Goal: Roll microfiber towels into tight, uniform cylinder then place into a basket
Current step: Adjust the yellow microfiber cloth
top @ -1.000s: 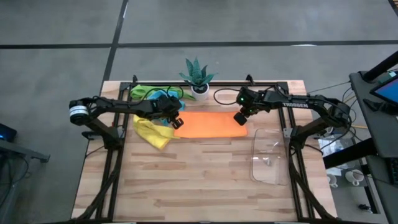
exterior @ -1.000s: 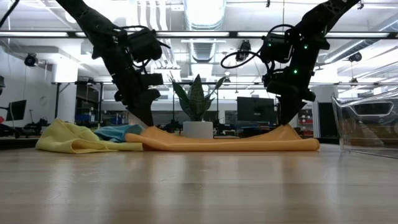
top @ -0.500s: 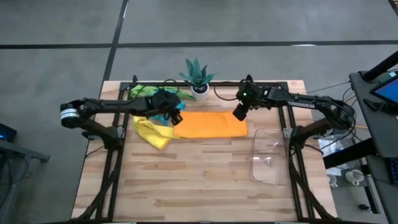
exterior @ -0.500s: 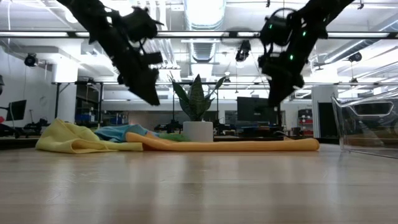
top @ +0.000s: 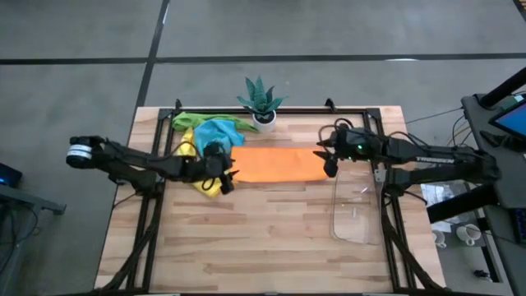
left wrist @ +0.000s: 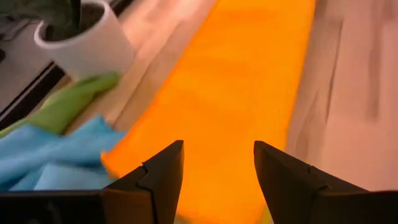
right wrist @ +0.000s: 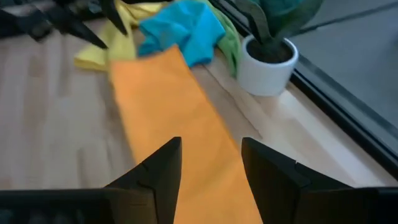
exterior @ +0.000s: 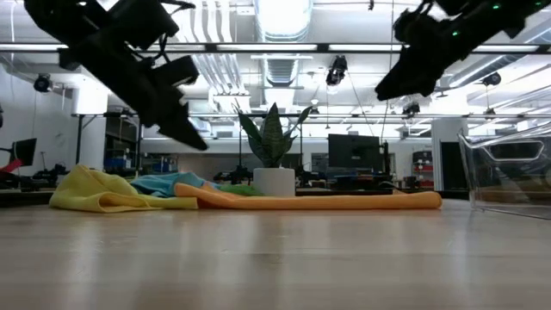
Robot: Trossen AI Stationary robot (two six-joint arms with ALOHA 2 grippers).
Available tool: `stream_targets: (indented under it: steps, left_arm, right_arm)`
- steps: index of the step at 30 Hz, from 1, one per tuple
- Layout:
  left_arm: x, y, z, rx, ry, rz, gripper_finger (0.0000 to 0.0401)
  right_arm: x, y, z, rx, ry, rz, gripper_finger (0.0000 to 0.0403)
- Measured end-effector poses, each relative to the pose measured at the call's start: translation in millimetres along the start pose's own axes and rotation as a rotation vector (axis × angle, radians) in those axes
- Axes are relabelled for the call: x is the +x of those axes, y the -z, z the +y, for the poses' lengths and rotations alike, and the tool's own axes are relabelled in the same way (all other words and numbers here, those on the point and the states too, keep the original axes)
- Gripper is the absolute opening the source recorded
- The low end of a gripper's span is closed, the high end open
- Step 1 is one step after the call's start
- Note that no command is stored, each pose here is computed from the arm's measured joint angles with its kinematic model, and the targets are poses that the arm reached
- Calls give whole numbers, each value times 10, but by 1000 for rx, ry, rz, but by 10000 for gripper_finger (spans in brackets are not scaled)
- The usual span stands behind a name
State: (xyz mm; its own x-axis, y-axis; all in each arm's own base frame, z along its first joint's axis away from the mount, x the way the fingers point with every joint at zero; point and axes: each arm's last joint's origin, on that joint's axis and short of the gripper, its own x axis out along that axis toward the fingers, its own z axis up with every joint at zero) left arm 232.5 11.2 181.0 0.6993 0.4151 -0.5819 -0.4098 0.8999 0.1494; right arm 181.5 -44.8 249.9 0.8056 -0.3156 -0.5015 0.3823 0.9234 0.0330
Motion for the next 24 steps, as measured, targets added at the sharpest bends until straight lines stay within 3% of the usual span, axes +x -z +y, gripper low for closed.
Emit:
stream_targets:
  steps: [4, 10, 14, 21, 24]
  left_arm:
    - [35, -8, -77, 86, 14, 89, 180]
    - [186, 24, -157, 358, 21, 252, 180]
    - [294, 59, -228, 474, 38, 295, 180]
    - [284, -5, -298, 489, 33, 296, 180]
    - [173, -100, -263, 427, -10, 324, 180]
  right_arm:
    - [-47, 44, 44, 5, -30, -27, 161]
    - [30, 37, 70, -5, -46, -117, 155]
    - [100, 44, 80, -15, -48, -143, 155]
    - [199, 145, 83, -13, -45, -121, 154]
    - [233, 198, 82, -5, -43, -99, 151]
